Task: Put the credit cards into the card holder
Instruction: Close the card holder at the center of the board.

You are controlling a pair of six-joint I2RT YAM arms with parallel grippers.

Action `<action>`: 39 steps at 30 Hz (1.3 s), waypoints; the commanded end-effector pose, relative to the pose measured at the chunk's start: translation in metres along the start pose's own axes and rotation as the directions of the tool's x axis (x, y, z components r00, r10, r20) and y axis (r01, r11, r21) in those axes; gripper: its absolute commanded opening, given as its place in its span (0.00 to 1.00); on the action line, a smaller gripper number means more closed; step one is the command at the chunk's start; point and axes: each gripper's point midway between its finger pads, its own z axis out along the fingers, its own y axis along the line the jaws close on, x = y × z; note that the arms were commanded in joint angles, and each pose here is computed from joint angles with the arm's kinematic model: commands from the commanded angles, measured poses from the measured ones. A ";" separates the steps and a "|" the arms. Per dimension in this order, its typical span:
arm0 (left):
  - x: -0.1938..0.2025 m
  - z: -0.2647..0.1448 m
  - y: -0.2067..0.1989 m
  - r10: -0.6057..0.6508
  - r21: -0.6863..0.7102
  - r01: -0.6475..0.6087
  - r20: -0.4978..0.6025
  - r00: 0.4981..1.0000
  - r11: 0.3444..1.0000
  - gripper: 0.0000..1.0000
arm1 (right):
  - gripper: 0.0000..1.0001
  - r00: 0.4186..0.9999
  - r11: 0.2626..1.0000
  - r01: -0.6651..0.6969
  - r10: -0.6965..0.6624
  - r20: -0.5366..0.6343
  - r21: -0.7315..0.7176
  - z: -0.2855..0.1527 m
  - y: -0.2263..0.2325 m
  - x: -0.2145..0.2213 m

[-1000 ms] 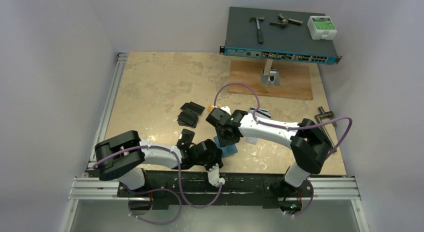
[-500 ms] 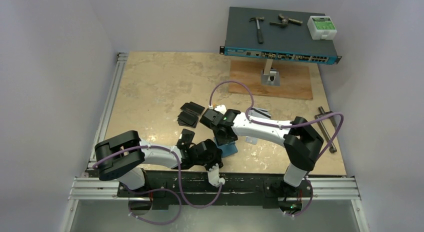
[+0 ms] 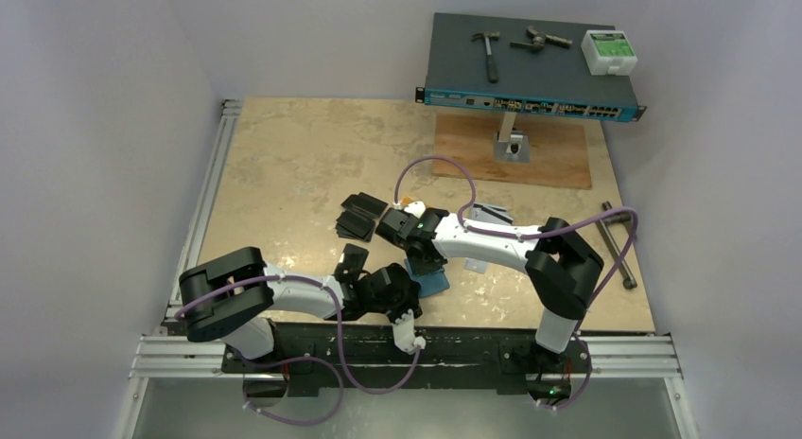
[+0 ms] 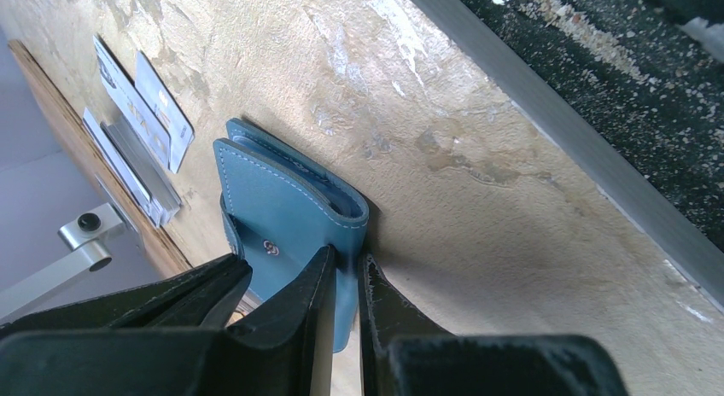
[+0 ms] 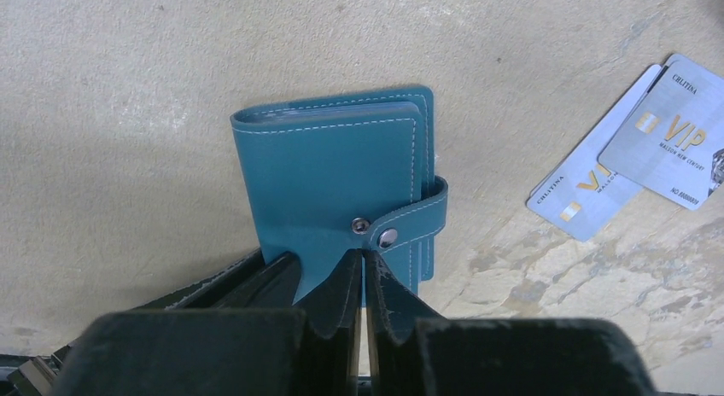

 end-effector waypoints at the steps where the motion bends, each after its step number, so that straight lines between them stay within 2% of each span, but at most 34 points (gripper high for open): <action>1: 0.006 -0.006 -0.079 -0.055 0.265 0.060 -0.028 0.998 0.962 0.00 | 0.00 0.997 0.999 -0.035 0.035 0.062 0.006 -0.009 -0.005 -0.011; 7: 0.006 -0.006 -0.081 -0.058 0.270 0.063 -0.028 0.998 0.961 0.00 | 0.00 0.996 0.999 -0.048 0.047 0.079 0.005 -0.008 -0.004 -0.013; 32: 0.007 -0.007 -0.080 -0.054 0.274 0.061 -0.033 0.998 0.960 0.00 | 0.00 1.000 0.995 -0.020 0.019 -0.010 -0.100 0.007 0.019 0.004; 33: 0.007 -0.007 -0.080 -0.054 0.274 0.061 -0.033 0.998 0.960 0.00 | 0.04 0.999 0.996 -0.031 0.032 0.006 -0.080 0.002 0.014 0.000; 35: 0.007 -0.008 -0.080 -0.054 0.274 0.061 -0.033 0.998 0.960 0.00 | 0.18 0.997 0.998 -0.051 0.053 0.058 -0.044 -0.012 0.004 -0.013; 39: 0.006 -0.007 -0.079 -0.058 0.272 0.065 -0.031 0.998 0.960 0.00 | 0.29 0.991 0.997 -0.071 0.070 0.118 -0.002 -0.034 -0.009 -0.030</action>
